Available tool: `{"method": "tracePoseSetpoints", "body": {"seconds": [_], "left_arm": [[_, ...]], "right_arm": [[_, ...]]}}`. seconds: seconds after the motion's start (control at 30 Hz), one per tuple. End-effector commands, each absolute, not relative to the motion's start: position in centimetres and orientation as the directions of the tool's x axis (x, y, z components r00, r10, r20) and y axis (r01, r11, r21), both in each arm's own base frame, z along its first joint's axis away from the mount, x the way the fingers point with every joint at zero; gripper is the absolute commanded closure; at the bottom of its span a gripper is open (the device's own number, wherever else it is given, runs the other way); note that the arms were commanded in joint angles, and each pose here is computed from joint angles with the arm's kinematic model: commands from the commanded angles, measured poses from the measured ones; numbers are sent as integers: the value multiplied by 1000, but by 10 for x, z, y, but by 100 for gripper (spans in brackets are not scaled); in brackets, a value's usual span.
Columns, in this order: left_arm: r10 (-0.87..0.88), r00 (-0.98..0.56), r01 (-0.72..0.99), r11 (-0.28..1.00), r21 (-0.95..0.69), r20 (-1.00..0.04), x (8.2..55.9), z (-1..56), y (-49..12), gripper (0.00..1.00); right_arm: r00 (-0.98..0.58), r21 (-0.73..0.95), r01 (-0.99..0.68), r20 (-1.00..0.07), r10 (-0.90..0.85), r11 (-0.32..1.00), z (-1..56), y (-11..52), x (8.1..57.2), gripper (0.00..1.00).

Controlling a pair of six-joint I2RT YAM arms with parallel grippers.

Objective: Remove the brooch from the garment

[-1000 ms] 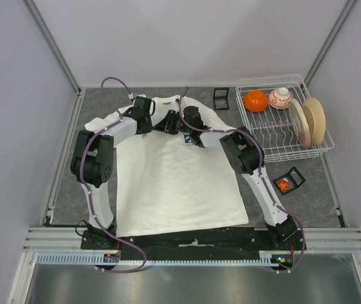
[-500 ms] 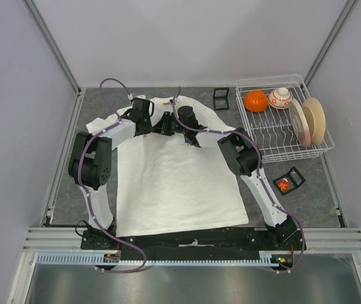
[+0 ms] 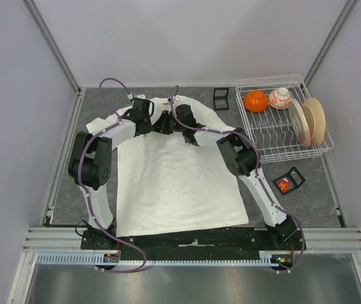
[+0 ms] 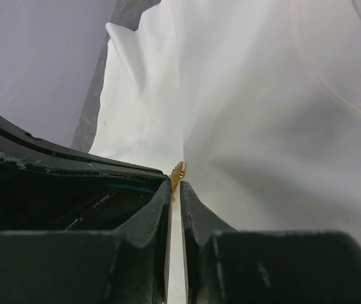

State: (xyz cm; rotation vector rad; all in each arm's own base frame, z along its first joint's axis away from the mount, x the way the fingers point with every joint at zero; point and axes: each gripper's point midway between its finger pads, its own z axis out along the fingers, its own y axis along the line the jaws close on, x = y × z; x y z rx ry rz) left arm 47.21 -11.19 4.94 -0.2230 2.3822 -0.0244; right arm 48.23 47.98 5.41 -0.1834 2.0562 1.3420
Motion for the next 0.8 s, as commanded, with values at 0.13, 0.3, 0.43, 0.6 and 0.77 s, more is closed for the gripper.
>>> {"method": "tracePoseSetpoints", "body": {"seconds": [0.13,0.3,0.43,0.6,0.77], "left_arm": [[-159,-666,-140,986,-87,-729,480,69,-112,98],[-160,-665,-133,987,-95,-729,480,69,-113,98],[-158,-666,-130,987,-95,-729,479,68,-113,98],[-159,-668,-122,987,-104,-727,479,68,-116,98],[-157,-668,-119,987,-104,-727,479,68,-116,98]], "right_arm": [[-748,741,-489,-628,215,461,57,493,482,85],[-753,740,-490,-626,203,461,53,498,479,86],[-753,735,-485,-627,201,474,50,499,480,86],[-752,726,-478,-629,196,495,47,497,482,86],[-757,725,-467,-624,194,507,41,497,483,87]]}}
